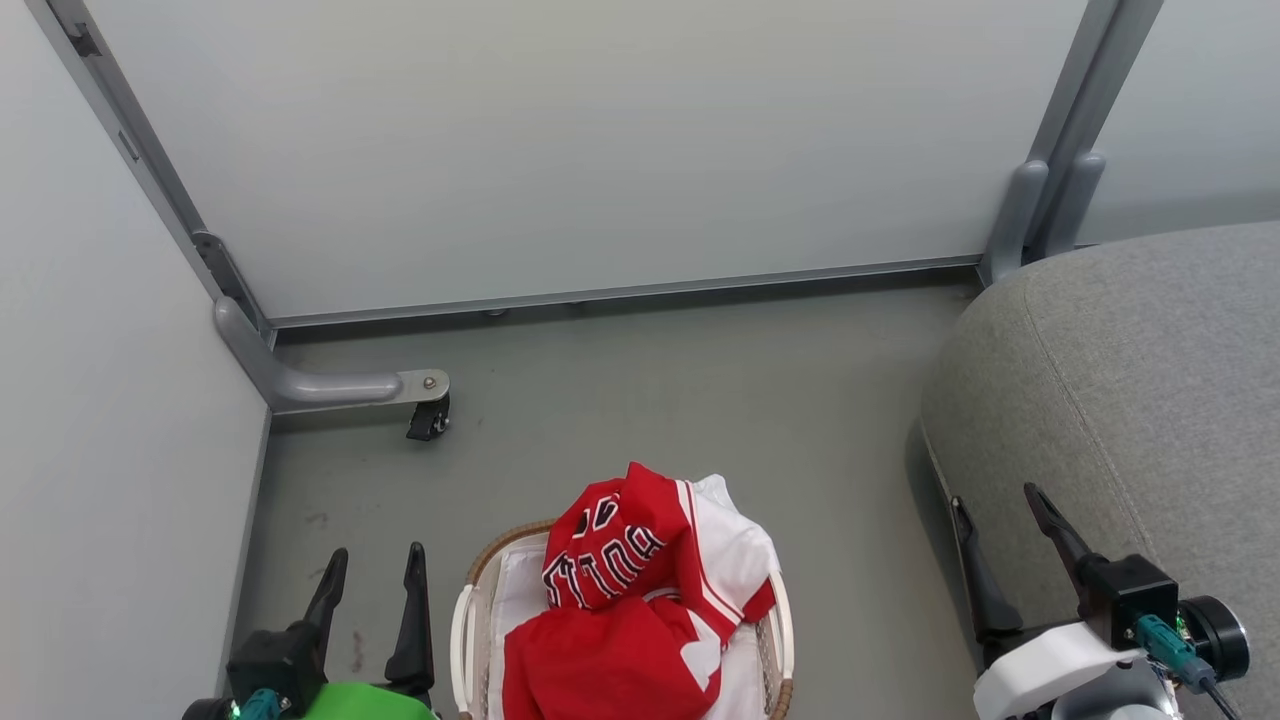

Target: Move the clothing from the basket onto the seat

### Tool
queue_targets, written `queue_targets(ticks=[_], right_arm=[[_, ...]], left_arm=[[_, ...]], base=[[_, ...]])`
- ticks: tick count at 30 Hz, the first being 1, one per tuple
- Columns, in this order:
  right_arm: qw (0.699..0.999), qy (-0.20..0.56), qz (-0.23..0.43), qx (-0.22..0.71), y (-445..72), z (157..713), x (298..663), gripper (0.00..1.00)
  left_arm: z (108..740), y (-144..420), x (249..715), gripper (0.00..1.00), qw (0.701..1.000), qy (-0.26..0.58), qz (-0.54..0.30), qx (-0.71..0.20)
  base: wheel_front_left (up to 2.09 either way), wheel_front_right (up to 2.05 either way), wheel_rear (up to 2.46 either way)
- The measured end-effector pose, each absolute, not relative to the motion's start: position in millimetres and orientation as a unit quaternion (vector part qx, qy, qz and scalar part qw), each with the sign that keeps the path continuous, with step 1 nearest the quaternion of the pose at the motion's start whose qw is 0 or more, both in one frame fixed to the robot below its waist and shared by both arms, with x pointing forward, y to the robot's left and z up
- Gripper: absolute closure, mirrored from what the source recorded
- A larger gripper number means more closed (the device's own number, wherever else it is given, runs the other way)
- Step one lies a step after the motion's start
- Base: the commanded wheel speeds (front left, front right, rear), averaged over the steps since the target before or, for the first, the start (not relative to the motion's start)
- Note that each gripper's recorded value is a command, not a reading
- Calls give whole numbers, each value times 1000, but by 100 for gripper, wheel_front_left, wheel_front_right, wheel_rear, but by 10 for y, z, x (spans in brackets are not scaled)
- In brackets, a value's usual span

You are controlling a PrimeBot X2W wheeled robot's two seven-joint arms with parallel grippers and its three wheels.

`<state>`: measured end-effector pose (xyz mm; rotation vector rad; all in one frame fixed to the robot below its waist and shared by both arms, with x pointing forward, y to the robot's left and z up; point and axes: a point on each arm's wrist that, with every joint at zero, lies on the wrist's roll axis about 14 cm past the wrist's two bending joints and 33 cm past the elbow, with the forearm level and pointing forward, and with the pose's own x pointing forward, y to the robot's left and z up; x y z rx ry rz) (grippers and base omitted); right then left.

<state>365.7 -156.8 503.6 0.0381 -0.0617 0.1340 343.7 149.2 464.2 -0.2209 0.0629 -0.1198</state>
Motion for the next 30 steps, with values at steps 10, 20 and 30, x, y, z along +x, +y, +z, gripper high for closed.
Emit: queue_targets(ticks=[10, 20, 30], right_arm=[[996, -39, 79, -19, -1520, 5055, 3657, 0], [996, -38, 79, -19, -1521, 5051, 3657, 0], [996, -36, 78, -20, -1528, 5035, 3663, 0]], left_arm=[[4615, 1481, 3411, 0, 994, 31, -66, -83], [4593, 1477, 3410, 0, 994, 34, -66, -83], [4572, 1463, 3416, 0, 994, 38, -68, -83]], base=[[0, 0, 0], [0, 0, 0], [0, 0, 0]])
